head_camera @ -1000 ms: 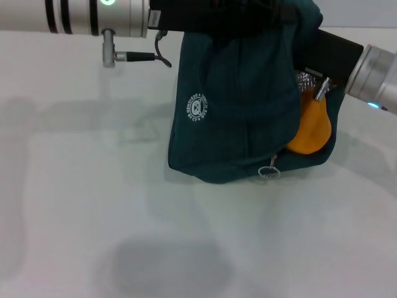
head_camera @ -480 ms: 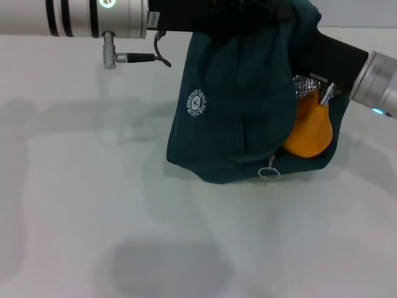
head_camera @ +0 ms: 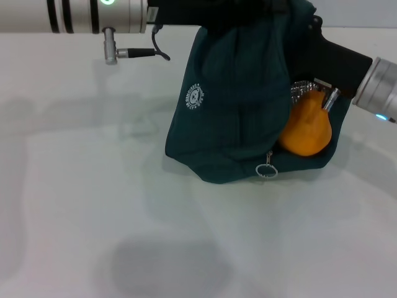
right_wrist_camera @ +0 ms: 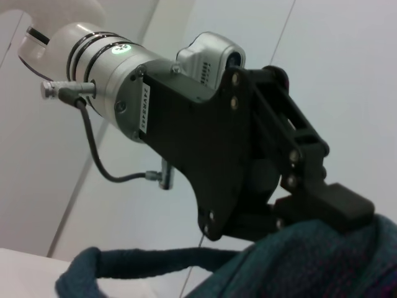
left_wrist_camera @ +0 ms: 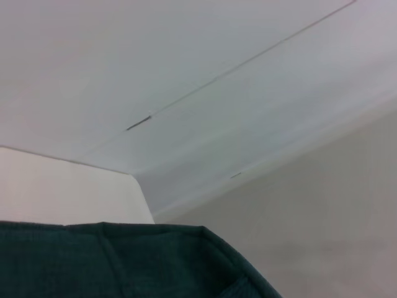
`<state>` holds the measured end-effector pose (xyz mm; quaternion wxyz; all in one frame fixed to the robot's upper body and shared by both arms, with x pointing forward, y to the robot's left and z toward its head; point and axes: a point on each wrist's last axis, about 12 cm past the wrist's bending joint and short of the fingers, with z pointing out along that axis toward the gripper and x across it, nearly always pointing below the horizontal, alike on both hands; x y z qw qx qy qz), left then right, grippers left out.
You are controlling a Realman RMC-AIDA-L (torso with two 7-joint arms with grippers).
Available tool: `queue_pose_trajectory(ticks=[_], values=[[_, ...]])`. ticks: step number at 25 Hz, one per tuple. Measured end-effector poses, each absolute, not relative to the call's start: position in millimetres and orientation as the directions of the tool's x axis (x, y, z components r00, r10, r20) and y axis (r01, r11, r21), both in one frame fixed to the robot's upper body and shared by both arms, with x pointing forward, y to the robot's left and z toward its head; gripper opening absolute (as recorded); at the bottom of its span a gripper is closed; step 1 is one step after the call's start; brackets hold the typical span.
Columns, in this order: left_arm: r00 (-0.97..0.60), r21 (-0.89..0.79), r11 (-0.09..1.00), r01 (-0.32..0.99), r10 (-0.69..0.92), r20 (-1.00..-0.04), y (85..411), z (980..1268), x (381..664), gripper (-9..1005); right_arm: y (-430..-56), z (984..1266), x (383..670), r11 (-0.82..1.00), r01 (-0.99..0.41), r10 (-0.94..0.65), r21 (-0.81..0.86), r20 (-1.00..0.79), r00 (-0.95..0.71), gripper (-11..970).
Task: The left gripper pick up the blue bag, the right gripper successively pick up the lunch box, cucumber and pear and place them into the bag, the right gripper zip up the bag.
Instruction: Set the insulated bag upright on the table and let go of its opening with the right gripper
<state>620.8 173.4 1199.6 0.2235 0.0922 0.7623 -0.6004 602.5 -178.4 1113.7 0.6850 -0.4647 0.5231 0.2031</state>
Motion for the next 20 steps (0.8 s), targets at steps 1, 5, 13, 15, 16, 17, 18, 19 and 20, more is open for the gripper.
queue_pose_trajectory(ticks=[1,5,13,15,16,17,18,19,20], values=[[-0.881,-0.873,0.264,0.411,-0.13,-0.454,173.5,1199.7,621.3,71,-178.9,1113.1,602.2,0.487,-0.765,-0.209,-0.423,-0.906,0.368,329],[-0.874,-0.866,0.274,0.418,-0.139,-0.466,174.3,1200.3,623.4,71,-179.9,1112.4,602.2,0.491,-0.764,-0.208,-0.419,-0.908,0.364,330],[-0.871,-0.864,0.281,0.418,-0.146,-0.469,175.9,1199.9,624.2,71,-182.1,1118.8,598.2,0.5,-0.767,-0.146,-0.402,-0.912,0.383,331],[-0.871,-0.864,0.282,0.418,-0.146,-0.469,175.9,1199.8,624.2,71,-183.4,1118.2,597.3,0.503,-0.767,-0.144,-0.398,-0.914,0.38,331],[-0.871,-0.863,0.283,0.418,-0.146,-0.469,176.2,1199.7,624.3,71,-184.1,1117.9,597.0,0.505,-0.767,-0.142,-0.396,-0.915,0.379,332],[-0.871,-0.863,0.284,0.418,-0.147,-0.47,176.4,1199.6,624.3,71,-185.5,1117.8,596.3,0.51,-0.766,-0.137,-0.392,-0.916,0.377,332],[-0.871,-0.863,0.284,0.417,-0.147,-0.469,176.5,1199.5,624.3,71,-187.5,1117.6,595.4,0.518,-0.764,-0.13,-0.385,-0.918,0.375,332],[-0.871,-0.863,0.285,0.417,-0.147,-0.469,176.7,1199.4,624.3,71,-189.6,1118.0,594.7,0.526,-0.761,-0.122,-0.379,-0.919,0.374,332],[-0.871,-0.863,0.286,0.417,-0.147,-0.469,176.8,1199.3,624.4,71,-191.8,1118.2,593.8,0.534,-0.759,-0.112,-0.373,-0.921,0.374,332]])
